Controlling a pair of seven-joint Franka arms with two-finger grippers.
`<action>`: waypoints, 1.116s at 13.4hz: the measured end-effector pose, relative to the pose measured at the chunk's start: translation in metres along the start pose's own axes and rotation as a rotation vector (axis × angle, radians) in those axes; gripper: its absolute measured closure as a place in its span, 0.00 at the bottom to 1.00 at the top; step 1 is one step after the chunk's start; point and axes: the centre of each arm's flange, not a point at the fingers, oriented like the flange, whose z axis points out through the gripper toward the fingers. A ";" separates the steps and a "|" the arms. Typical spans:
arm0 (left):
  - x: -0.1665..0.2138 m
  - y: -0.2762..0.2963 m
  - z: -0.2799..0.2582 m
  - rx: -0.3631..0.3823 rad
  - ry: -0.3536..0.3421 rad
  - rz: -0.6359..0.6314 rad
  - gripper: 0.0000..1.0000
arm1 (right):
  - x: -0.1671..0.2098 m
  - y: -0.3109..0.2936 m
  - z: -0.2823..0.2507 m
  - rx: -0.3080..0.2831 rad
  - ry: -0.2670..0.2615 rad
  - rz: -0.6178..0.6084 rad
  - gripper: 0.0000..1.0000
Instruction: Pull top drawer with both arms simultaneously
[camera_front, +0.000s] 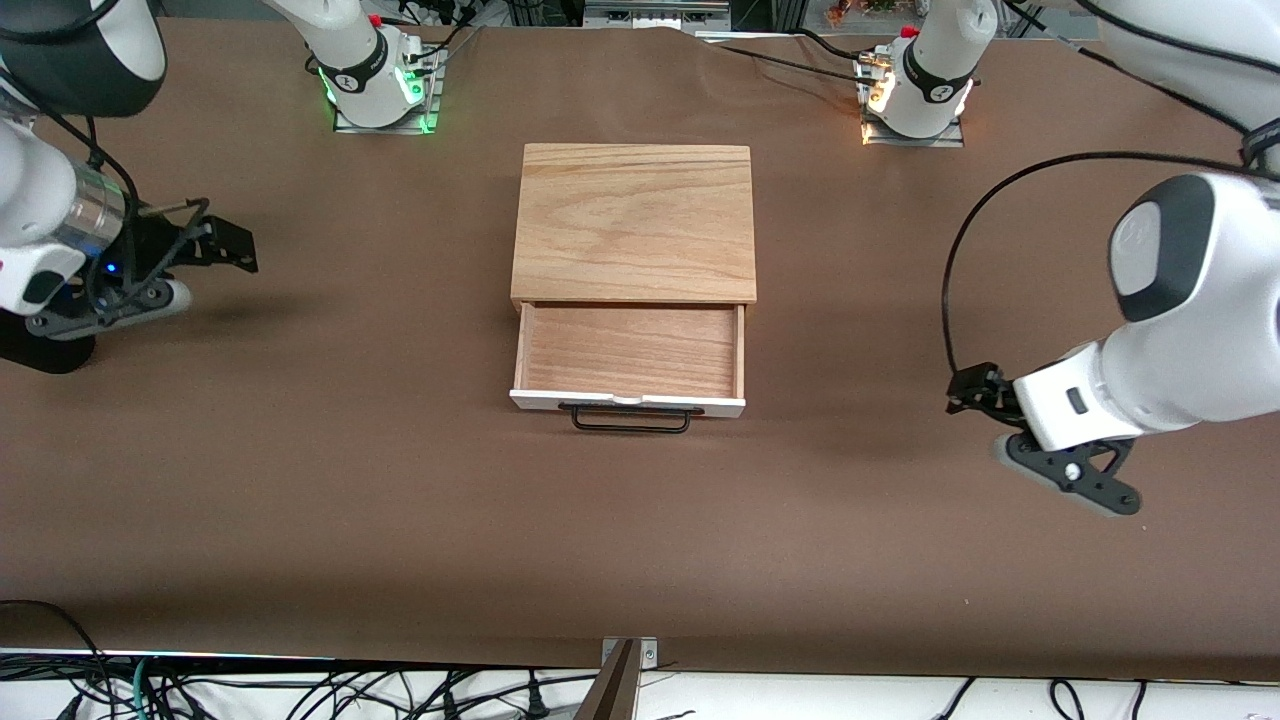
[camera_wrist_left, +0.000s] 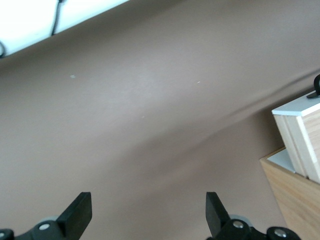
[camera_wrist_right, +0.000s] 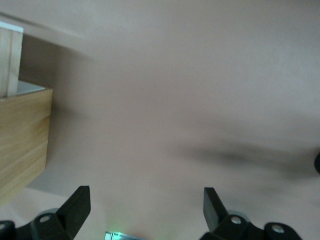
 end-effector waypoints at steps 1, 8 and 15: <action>-0.007 -0.006 -0.010 0.009 -0.003 -0.010 0.00 | -0.008 0.005 0.001 0.005 -0.004 0.037 0.00; -0.069 -0.046 -0.066 -0.006 -0.032 -0.098 0.00 | -0.034 0.061 -0.010 -0.006 0.111 0.172 0.00; -0.127 -0.055 -0.093 -0.026 -0.089 -0.153 0.00 | -0.052 0.059 -0.031 0.012 0.133 0.405 0.00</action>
